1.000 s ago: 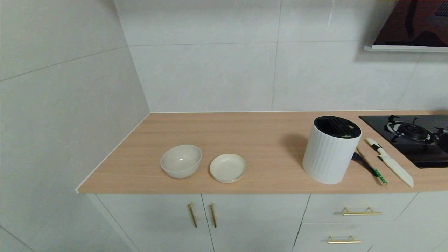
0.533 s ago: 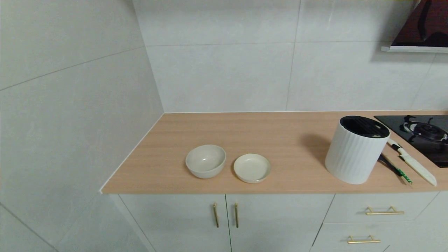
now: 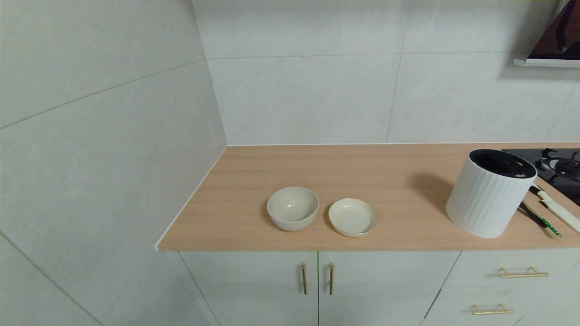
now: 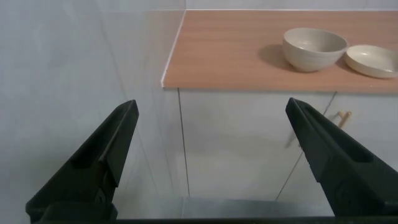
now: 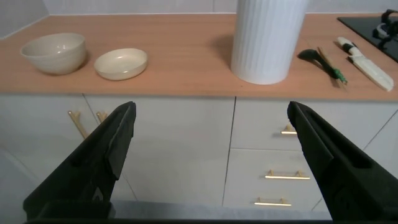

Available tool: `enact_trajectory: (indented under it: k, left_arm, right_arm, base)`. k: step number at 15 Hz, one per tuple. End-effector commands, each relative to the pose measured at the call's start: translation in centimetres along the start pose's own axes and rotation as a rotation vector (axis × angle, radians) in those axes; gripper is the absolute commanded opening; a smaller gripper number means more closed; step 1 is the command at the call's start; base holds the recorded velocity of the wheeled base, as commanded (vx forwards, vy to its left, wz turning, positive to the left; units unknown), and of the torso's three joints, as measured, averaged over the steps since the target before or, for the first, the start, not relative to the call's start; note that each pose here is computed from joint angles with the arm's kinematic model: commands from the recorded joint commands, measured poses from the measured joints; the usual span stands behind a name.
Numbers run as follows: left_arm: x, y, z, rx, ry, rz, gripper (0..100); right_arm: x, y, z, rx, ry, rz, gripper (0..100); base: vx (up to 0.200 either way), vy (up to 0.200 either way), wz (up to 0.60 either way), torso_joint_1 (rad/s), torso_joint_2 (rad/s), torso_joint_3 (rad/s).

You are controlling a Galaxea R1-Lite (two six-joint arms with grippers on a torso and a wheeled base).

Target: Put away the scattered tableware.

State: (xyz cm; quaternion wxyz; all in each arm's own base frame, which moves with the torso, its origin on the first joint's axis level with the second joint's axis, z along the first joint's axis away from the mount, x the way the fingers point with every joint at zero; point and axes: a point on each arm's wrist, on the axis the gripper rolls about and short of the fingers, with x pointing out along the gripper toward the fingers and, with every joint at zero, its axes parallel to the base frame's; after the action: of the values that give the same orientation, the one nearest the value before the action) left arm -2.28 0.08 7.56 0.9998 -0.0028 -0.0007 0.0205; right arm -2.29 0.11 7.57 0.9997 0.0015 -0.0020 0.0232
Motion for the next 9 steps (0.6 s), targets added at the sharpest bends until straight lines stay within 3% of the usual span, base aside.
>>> enact_trajectory:
  k: [1,9]
  left_arm:
    - [0.0,0.0,0.0,-0.001,0.0,0.0,100]
    - [0.0,0.0,0.0,0.001,0.0,0.0,100]
  right_arm:
    - [0.01,0.0,0.01,0.0,0.001,0.0,100]
    - [0.01,0.0,0.01,0.0,0.001,0.0,100]
  base:
    - [0.0,0.0,0.0,0.0,0.0,0.0]
    - [0.0,0.0,0.0,0.0,0.0,0.0]
